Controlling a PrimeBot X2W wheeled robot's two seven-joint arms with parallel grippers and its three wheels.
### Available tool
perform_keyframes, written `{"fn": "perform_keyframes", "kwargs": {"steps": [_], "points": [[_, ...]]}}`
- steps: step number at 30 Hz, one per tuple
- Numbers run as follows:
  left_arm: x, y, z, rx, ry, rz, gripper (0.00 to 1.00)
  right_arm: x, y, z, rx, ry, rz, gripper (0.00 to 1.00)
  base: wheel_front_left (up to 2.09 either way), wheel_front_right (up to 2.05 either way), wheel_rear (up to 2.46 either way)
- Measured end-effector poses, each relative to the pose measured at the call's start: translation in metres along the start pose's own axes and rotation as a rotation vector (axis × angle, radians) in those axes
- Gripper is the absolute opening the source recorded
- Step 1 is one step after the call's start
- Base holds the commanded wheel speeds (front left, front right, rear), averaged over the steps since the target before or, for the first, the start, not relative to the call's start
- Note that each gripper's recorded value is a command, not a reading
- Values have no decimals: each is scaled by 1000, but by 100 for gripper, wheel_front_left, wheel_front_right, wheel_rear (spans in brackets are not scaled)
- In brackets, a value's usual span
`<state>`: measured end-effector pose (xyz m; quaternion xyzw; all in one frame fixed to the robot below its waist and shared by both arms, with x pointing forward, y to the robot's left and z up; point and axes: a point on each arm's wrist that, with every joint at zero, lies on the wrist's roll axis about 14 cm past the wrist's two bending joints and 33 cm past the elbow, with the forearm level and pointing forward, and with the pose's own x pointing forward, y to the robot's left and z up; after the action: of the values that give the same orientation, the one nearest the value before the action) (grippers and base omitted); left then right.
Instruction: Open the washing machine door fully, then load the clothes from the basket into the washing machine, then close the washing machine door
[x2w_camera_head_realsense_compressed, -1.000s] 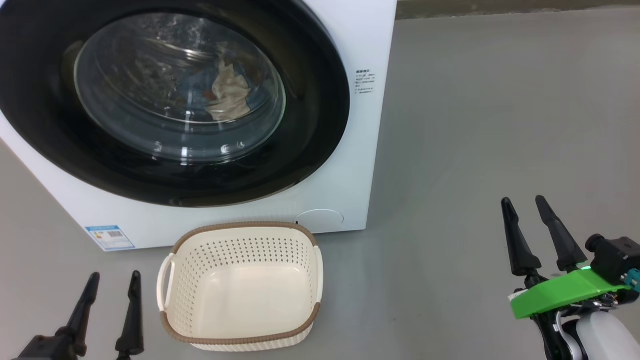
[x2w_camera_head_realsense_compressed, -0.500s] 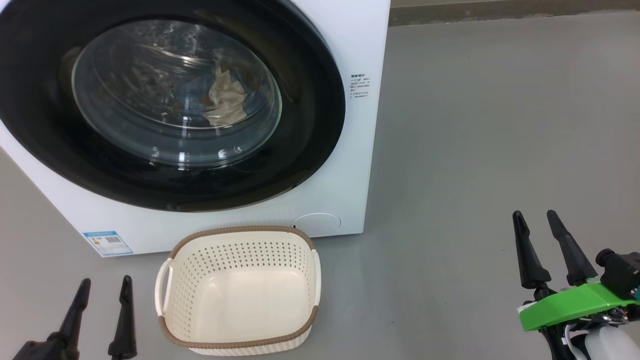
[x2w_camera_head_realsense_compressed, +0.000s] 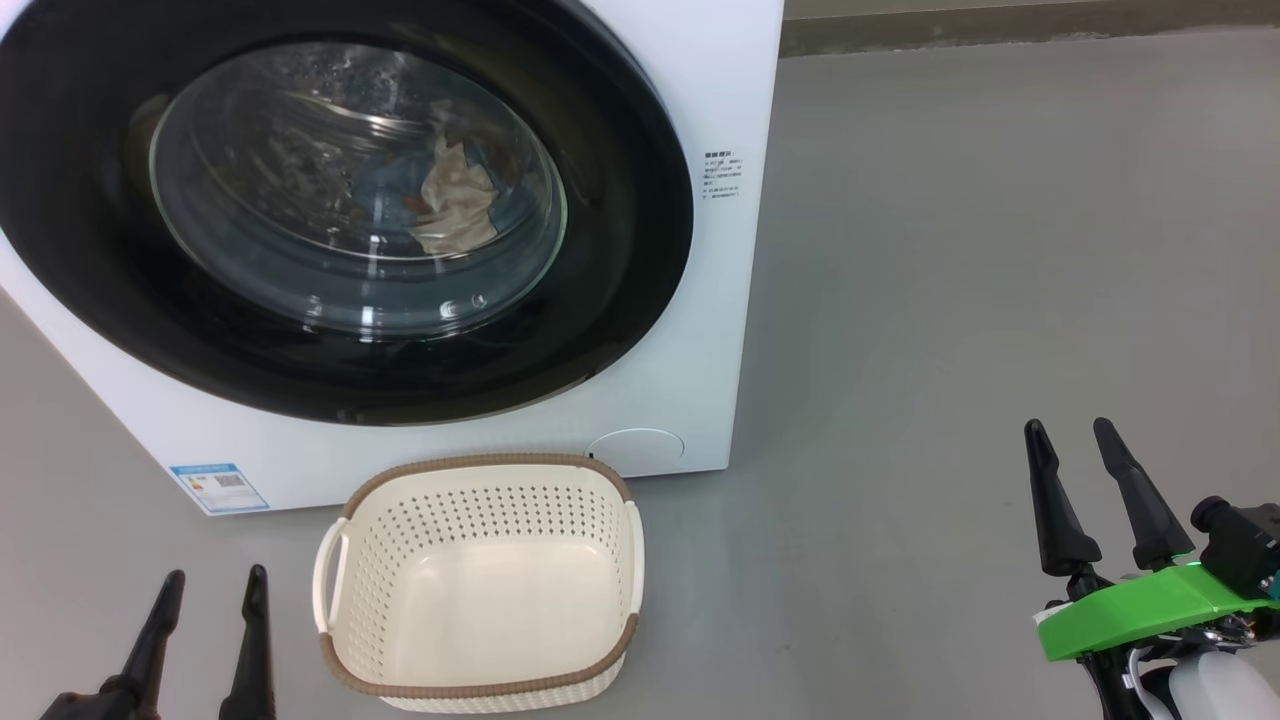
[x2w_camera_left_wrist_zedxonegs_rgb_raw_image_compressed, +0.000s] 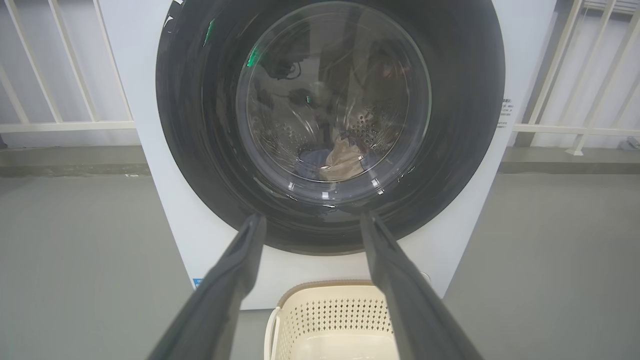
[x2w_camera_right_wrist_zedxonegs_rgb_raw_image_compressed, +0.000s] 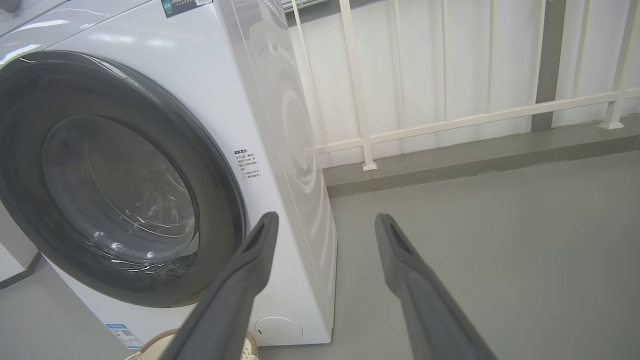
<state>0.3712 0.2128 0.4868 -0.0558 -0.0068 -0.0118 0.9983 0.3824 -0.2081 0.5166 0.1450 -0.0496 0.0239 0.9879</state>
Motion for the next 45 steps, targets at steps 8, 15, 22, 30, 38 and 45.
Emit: {"fn": "perform_keyframes", "kwargs": {"steps": [8,15,22,30,38,45], "points": [[0,1,-1,4,2,3,100,0,0,0,0,0,1,100,0,0,0],[-1,1,-1,6,4,3,100,1,1,-1,0,1,2,100,0,0,0],[0,1,-1,28,6,1,100,1,1,0,1,0,2,100,0,0,0],[-7,-3,-22,9,67,14,0,-11,1,-29,38,78,-28,0,0,0,0],[-13,-5,-37,-74,116,39,0,-21,-1,-48,97,138,-61,0,0,0,0],[-14,-2,-38,-151,121,62,0,-21,-3,-48,163,140,-83,0,0,0,0]]}}
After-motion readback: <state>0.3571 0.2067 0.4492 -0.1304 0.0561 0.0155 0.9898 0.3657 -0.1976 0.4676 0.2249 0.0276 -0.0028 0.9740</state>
